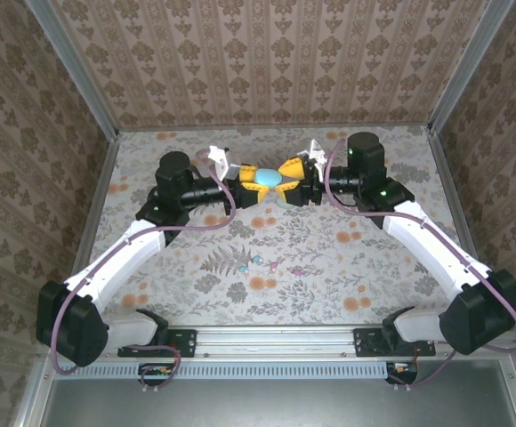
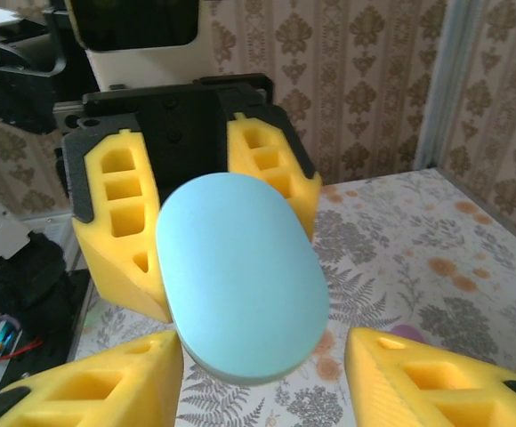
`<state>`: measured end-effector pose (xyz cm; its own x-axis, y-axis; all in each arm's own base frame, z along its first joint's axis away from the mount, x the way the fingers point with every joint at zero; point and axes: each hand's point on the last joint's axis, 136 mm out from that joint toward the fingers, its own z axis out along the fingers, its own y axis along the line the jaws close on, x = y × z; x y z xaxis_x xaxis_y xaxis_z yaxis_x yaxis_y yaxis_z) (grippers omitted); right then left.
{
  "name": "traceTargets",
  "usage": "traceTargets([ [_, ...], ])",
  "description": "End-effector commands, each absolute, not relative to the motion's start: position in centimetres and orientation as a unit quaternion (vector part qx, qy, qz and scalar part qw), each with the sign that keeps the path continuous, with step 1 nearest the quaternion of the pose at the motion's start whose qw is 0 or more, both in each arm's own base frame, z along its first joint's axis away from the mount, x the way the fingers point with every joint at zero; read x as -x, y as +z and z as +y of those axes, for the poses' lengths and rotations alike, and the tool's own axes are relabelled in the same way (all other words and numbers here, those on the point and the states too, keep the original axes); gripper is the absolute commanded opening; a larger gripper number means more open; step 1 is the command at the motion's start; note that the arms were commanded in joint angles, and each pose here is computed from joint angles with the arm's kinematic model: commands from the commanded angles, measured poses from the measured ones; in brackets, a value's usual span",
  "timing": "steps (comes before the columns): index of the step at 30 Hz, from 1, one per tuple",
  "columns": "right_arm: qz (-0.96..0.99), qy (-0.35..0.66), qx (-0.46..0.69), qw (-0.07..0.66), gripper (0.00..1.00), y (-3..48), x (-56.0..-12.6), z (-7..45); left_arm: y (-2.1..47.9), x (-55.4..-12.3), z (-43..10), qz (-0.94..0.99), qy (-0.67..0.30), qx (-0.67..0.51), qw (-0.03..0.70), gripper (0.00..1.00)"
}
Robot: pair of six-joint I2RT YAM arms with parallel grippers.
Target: Insert the wireless bluetooth earbuds into the charging case
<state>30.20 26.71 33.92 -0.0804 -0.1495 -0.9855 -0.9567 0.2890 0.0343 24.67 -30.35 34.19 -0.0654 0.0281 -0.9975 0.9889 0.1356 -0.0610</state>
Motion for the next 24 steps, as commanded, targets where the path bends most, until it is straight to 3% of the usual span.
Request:
traceTargets([
  [1,0.636,0.396,0.394,0.532,0.54,35.3,-30.7,26.0,35.4,-23.9,-30.2,0.532,-0.477,-0.458,0.53,0.34],
  [15,0.634,0.413,0.404,0.513,0.6,34.7,-30.5,27.2,35.4,-24.1,-30.3,0.527,-0.484,-0.449,0.535,0.34],
  [24,0.638,0.409,0.366,0.54,0.59,36.3,-32.2,27.2,35.0,-23.6,-30.2,0.523,-0.485,-0.455,0.533,0.34],
])
